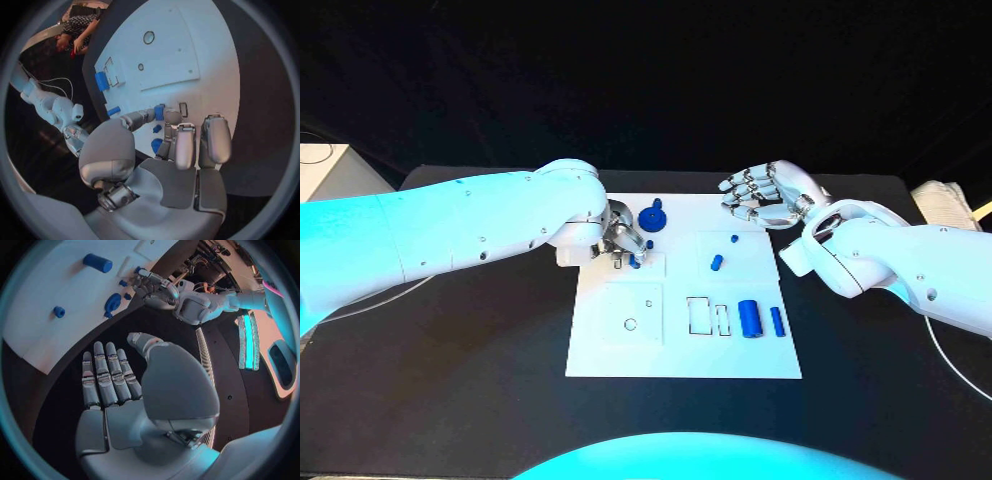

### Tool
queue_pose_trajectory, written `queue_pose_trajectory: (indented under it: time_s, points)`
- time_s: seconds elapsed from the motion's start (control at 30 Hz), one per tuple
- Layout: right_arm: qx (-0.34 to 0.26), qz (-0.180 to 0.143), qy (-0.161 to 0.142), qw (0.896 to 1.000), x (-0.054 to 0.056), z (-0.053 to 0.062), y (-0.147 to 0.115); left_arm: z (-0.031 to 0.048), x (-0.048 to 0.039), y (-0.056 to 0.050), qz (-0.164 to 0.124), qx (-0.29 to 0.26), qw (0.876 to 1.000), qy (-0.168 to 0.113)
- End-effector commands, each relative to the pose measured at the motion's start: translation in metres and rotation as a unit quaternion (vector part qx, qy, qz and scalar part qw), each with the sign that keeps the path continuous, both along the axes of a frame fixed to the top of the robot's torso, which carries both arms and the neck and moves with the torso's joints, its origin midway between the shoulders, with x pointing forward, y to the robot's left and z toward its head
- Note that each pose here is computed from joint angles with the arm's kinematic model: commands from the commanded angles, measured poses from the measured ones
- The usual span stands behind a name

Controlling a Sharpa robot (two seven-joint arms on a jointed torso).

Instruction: Assemble the parts on the task board

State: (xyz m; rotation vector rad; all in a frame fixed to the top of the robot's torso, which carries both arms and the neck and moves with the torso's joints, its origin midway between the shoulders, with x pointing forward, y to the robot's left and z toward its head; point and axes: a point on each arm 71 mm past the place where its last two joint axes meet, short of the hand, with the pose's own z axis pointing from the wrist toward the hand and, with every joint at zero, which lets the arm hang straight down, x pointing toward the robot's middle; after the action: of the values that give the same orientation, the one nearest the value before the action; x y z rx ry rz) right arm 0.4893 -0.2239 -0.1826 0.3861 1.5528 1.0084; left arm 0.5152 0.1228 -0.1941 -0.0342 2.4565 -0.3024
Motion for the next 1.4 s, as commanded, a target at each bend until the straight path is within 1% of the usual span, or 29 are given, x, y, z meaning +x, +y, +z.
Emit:
queue_pose_trajectory:
  time_s: [0.03,0.83,1.4]
  points:
    - [-0.002,0.01,-0.002,1.0,-0.0012,0.0001,0.0019,-0.0014,-0.0008,-0.0005,-0.007,0.007,1.0,0.003]
    - [-0.001,0.011,-0.001,1.0,-0.0028,0.0006,0.0021,-0.0053,-0.0018,-0.0049,-0.013,0.013,1.0,0.005]
    - [-0.001,0.011,-0.002,1.0,-0.0038,0.0012,0.0013,-0.0092,-0.0003,-0.0074,-0.017,0.018,0.999,0.021]
